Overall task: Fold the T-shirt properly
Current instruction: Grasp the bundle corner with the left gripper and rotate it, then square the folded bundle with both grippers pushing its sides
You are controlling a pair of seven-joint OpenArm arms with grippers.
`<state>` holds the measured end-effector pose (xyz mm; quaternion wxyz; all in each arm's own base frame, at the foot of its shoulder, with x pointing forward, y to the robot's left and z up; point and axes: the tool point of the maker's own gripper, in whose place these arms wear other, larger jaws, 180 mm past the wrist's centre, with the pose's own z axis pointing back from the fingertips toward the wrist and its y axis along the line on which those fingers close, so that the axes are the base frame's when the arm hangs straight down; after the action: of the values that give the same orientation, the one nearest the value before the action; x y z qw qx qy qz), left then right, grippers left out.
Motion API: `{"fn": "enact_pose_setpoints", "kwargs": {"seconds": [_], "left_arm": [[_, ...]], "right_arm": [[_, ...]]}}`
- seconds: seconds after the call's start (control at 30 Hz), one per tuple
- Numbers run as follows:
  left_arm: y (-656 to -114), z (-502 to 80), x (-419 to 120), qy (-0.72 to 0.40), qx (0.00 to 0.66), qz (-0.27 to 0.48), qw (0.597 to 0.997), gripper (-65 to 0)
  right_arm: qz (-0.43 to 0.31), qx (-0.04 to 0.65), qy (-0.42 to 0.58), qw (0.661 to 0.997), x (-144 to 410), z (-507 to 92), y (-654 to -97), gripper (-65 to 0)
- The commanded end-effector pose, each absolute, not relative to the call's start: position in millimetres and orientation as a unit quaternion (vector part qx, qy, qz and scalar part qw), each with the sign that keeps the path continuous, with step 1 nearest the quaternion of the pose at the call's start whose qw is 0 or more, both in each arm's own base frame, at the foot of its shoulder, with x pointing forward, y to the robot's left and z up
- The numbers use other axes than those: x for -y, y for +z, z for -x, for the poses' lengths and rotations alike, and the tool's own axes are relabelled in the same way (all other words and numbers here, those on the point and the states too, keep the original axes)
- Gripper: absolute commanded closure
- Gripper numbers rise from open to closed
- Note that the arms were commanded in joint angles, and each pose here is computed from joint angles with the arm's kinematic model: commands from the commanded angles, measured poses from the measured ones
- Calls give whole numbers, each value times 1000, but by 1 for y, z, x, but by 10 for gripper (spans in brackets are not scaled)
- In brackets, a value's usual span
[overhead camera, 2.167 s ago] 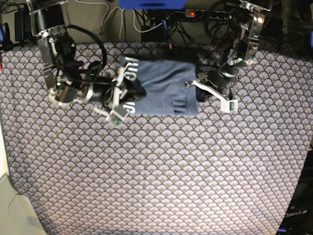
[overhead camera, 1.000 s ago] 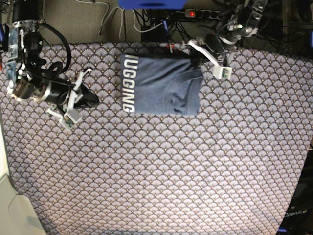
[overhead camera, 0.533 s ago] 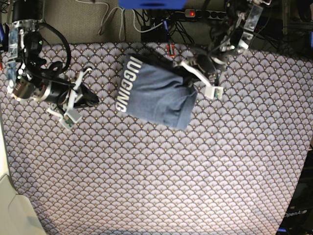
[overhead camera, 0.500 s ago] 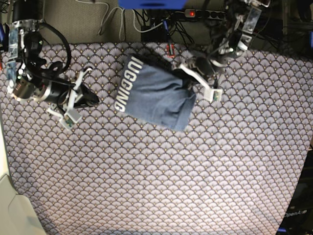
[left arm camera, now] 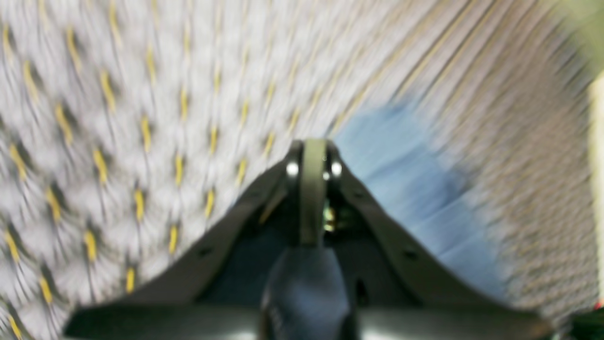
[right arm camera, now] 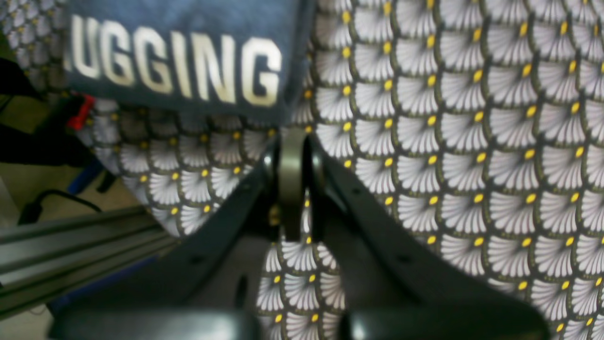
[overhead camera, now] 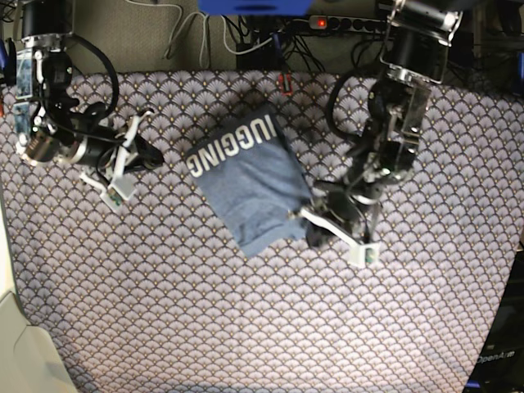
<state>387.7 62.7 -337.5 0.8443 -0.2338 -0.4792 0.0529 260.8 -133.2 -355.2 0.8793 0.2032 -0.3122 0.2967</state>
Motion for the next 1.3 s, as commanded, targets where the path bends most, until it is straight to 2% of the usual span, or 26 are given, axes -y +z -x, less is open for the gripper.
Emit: {"fn": "enact_pose_setpoints", "kwargs": {"seconds": [0.0,0.1,0.23,0.5,0.77,1.13,1.27], "left_arm": [[-330,-384,-72,63,492,232,837,-2],[-340,-367,-99,96,489,212,841,-2],[-386,-334,-126,128,441,182,869,-2],[-428,-315,-125,147,390,175,892,-2],[-429,-350,-98,156,387,200,887,-2],[-437,-398,-44,144,358,228,894,-2],[-430,-411,-29,151,373,237,884,-2]], "right_arm": [[-205,333,299,871,134,-269,-344,0],[-205,332,293,873,137,-274,-346,0],[-204,333,282,876,143,-287,-348,0],[-206,329,258,885,155,-313,-354,0],[-250,283,291,879,117,-311,-388,0],[-308,222,316,869,63,-253,-423,0],[-321,210,309,870,56,-239,-430,0]]}}
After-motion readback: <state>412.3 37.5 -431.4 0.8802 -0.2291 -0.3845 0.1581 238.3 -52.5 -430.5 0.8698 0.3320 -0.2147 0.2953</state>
